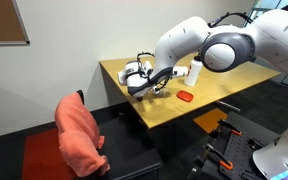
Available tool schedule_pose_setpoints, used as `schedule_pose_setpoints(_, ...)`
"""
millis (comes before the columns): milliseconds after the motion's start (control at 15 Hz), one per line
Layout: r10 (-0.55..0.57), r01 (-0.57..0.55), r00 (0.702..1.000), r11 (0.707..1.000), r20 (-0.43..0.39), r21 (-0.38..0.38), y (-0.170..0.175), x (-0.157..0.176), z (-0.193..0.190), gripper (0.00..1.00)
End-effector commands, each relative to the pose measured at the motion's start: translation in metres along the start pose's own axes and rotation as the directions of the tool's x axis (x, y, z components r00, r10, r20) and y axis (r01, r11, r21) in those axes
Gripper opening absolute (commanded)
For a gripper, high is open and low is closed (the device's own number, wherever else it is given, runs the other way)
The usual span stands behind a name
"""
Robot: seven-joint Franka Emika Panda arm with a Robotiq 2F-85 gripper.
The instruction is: Uncover the lunchbox, pour the sweets in the cup into it, and then cover it
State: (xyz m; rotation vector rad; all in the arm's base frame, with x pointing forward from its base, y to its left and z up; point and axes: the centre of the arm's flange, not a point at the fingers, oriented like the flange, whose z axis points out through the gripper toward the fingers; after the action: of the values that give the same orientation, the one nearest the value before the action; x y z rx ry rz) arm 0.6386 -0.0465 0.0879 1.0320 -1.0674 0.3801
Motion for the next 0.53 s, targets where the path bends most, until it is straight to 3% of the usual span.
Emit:
schedule_pose_setpoints(0,-0.005,0.002,0.998,0.999,-0.057,-0.049,-0.0173,0.0057,-0.0131,0.01)
schedule_pose_setpoints(267,-0.012,0.008,0.996,0.998,-0.084,-0.057,-0.0216,0.0056,-0.0132,0.01)
schedule_pose_setpoints(467,-0.037,0.036,0.998,0.999,-0.058,-0.019,-0.0197,0.0136,-0.0077,0.01)
